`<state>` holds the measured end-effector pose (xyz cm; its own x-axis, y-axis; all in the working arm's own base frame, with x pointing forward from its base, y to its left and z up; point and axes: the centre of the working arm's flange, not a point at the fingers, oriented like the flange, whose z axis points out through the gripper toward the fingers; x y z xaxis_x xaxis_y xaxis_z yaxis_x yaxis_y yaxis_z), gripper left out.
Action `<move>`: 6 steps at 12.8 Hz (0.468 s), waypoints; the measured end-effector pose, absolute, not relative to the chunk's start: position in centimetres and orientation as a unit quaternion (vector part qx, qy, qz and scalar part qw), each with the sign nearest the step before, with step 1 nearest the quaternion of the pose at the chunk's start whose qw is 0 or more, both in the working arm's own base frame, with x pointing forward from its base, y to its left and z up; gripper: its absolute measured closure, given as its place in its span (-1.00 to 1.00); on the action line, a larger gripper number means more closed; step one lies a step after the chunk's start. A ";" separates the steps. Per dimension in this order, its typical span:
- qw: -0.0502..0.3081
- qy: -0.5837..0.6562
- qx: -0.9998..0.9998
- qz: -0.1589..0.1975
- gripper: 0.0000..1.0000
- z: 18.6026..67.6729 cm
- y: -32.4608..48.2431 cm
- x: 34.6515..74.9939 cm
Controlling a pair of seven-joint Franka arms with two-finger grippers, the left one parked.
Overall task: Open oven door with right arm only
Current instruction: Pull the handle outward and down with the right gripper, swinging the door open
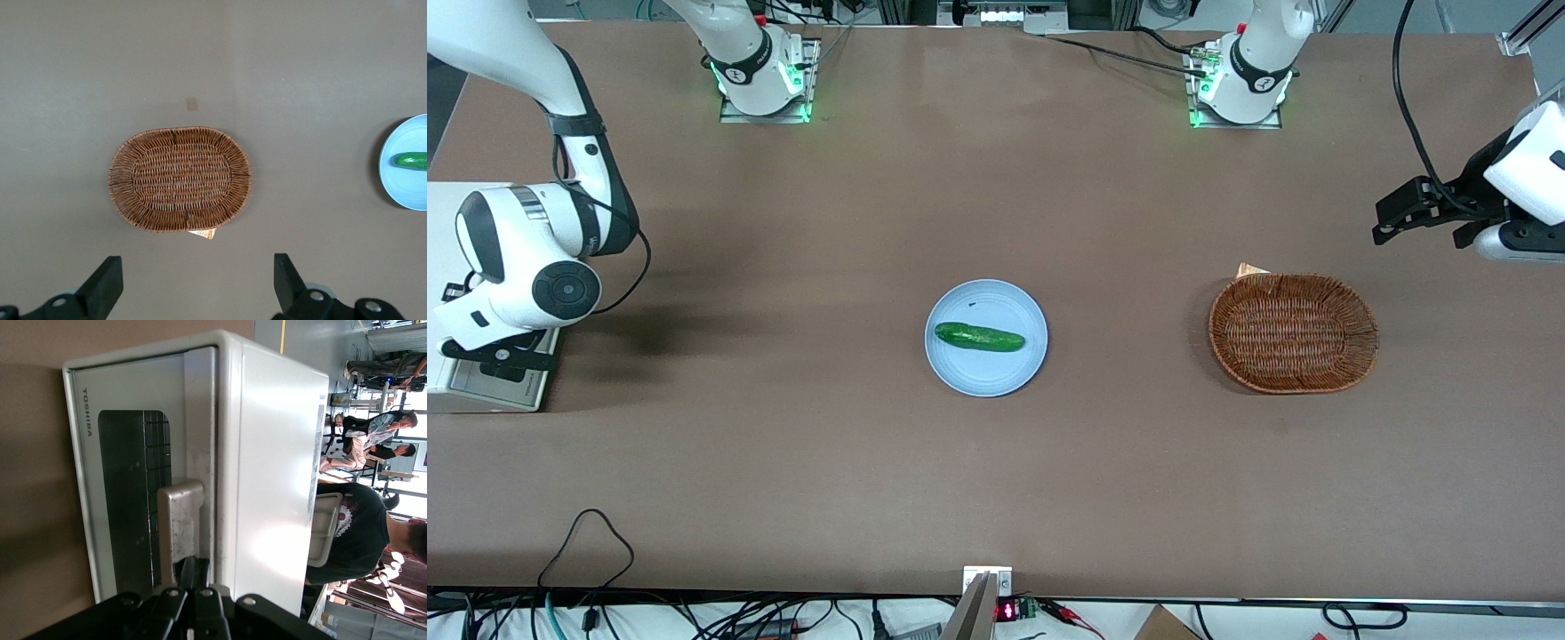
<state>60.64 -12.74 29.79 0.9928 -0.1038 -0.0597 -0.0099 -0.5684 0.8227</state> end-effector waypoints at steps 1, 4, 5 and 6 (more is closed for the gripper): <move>0.463 -0.033 0.884 -0.050 0.96 29.8 -12.7 60.6; 0.463 -0.026 0.885 -0.050 0.96 29.5 -12.0 60.6; 0.462 -0.022 0.885 -0.050 0.96 29.4 -11.2 60.5; 0.460 -0.018 0.887 -0.049 0.96 29.1 -10.4 60.4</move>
